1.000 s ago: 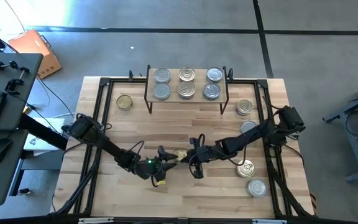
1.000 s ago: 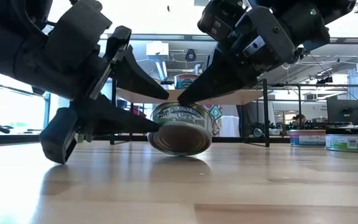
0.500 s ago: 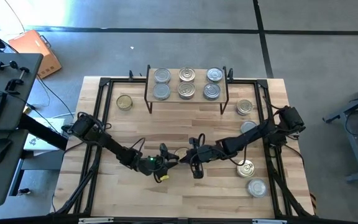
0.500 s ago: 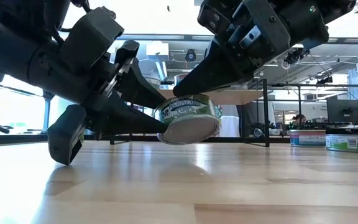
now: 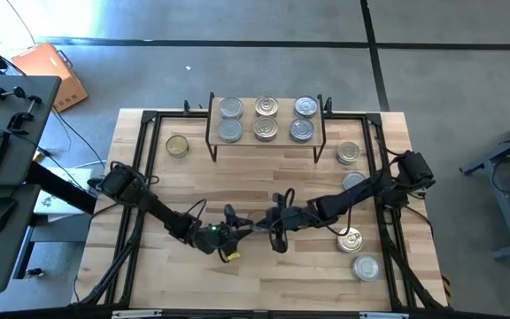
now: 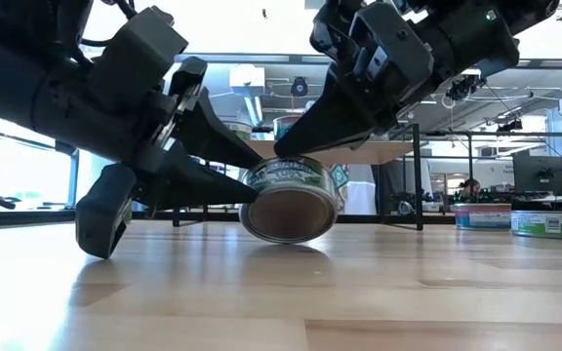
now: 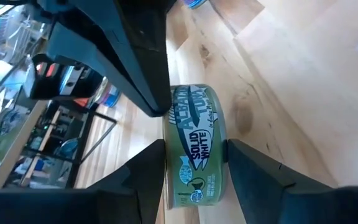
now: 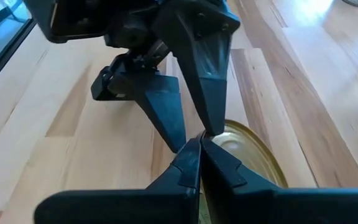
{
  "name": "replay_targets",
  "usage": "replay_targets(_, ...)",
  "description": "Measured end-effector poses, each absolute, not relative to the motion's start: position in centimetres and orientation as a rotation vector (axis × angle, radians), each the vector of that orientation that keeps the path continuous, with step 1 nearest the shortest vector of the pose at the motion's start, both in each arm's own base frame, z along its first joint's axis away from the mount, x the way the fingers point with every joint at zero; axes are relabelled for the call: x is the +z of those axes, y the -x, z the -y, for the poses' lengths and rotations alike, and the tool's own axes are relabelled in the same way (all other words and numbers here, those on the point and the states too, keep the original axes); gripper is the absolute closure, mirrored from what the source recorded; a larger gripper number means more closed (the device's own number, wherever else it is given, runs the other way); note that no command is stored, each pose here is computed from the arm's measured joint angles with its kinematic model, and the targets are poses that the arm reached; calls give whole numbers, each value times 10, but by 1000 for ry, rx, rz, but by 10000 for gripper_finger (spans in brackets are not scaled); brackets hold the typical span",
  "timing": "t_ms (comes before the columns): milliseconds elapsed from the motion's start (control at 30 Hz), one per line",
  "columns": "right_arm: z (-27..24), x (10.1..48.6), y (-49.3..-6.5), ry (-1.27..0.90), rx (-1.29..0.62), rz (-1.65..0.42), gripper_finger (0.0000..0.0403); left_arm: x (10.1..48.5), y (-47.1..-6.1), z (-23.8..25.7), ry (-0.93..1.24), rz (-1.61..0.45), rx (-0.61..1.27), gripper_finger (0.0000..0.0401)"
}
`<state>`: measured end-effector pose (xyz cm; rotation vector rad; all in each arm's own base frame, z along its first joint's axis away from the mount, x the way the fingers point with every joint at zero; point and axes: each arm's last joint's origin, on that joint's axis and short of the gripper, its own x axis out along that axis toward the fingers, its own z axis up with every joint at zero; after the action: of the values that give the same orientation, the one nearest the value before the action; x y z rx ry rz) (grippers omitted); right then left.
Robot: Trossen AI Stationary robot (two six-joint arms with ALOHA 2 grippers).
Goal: Stack canned seafood by type on shelf
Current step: Stack the green tuna can on top of the other green tuna can on the shelf
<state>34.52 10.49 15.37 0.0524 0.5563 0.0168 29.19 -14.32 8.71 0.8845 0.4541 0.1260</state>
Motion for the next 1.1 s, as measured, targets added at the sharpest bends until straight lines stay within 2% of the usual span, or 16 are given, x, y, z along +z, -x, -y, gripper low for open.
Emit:
replay_targets(133,-105,153,-345,-85,5,-559,403,87,-291,142,-863,-459,158,230)
replay_targets(333,-105,153,-345,-96,-12,-560,402,87,-291,141,-849,-462,181,176)
replay_targets(467,-104,153,-345,-96,-13,-559,402,87,-293,137,-842,-470,190,155)
replay_targets(1100,-97,155,-347,-83,-82,-541,403,84,-296,130,-838,-493,165,151)
